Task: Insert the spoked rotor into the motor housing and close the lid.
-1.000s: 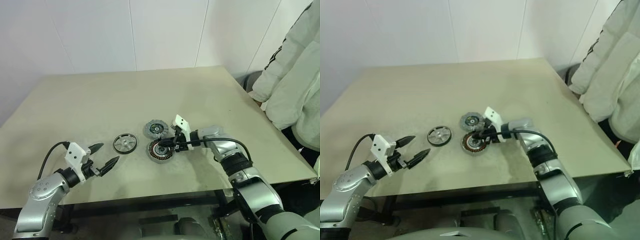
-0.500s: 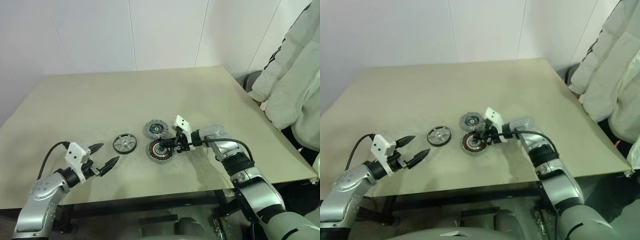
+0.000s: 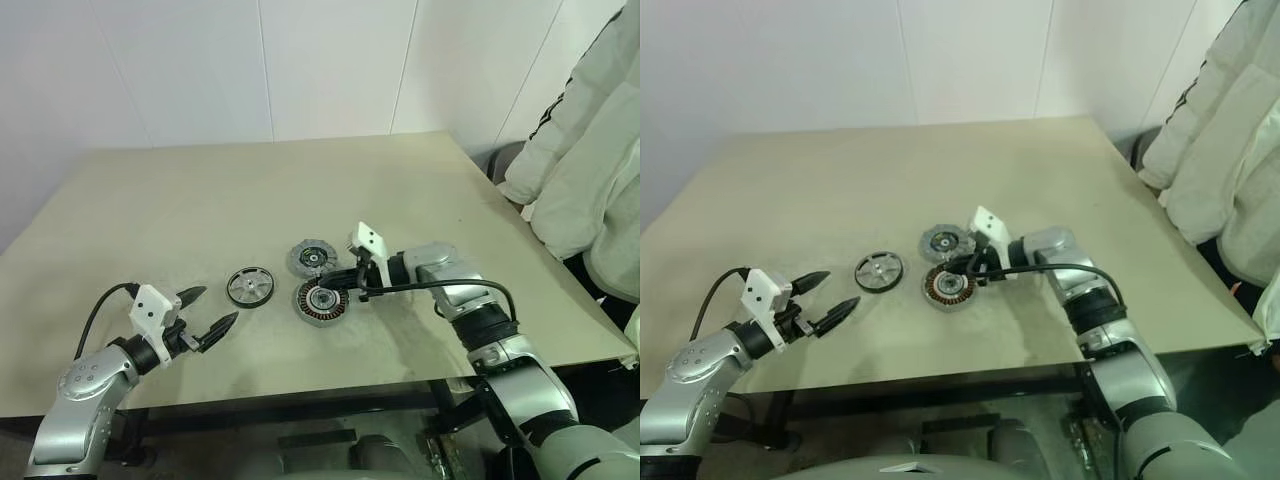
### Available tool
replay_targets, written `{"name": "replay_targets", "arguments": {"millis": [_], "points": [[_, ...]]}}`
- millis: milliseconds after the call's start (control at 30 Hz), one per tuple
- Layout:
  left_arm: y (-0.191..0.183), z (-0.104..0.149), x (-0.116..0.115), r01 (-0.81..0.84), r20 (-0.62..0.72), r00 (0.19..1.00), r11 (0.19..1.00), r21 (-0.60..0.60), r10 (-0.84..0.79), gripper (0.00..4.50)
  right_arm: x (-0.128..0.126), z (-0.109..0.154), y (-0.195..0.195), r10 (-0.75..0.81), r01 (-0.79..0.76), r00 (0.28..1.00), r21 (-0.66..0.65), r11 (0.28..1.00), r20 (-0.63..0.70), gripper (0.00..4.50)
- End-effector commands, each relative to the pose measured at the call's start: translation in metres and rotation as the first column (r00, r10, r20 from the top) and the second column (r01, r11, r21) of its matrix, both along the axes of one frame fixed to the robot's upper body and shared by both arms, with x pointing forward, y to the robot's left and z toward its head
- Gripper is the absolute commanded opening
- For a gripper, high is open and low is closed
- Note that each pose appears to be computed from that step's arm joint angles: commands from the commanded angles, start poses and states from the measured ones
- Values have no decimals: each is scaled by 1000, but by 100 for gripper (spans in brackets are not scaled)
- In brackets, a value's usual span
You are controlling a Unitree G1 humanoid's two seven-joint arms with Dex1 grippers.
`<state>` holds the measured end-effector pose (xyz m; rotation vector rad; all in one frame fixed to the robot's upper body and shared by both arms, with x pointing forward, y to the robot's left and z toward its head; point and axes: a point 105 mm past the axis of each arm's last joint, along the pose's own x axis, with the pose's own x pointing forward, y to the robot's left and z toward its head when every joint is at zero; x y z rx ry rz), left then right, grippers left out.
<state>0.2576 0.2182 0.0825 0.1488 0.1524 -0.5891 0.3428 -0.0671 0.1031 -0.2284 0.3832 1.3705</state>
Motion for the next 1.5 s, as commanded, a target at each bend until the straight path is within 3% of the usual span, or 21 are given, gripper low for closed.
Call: {"name": "replay_targets", "arguments": {"millis": [33, 200, 300, 467, 633, 800, 933, 1267, 1500], "points": [[2, 12, 4, -33, 42, 999, 999, -8, 33, 450, 2, 29, -10, 16, -18, 997, 27, 999, 81, 5], [9, 10, 9, -167, -36, 986, 974, -155, 163, 450, 2, 35, -31, -18, 17, 996, 8, 1000, 91, 5], [10, 8, 12, -248, -139, 967, 918, -308, 214, 450, -2, 39, -44, -24, 25, 995, -9, 1000, 94, 5], [-5, -4, 7, -333, -380, 916, 768, -547, 127, 450, -11, 45, -60, -12, 15, 995, -32, 999, 102, 5], [-17, -5, 5, -403, -504, 863, 614, -678, 10, 450, -23, 52, -68, 34, -32, 995, -24, 999, 98, 5], [-25, -16, 1, -494, -621, 779, 523, -695, -89, 450, -31, 52, -76, 66, -63, 993, -38, 997, 94, 5], [-26, -15, 6, -548, -642, 757, 416, -726, -123, 450, -32, 52, -80, 69, -65, 993, -45, 997, 92, 5], [-31, -20, 15, -604, -666, 729, 307, -736, -160, 450, -36, 46, -82, 81, -77, 994, -57, 995, 71, 5], [-45, -19, 24, -601, -665, 719, 300, -741, -203, 450, -39, 45, -81, 85, -82, 995, -56, 995, 58, 5]]}}
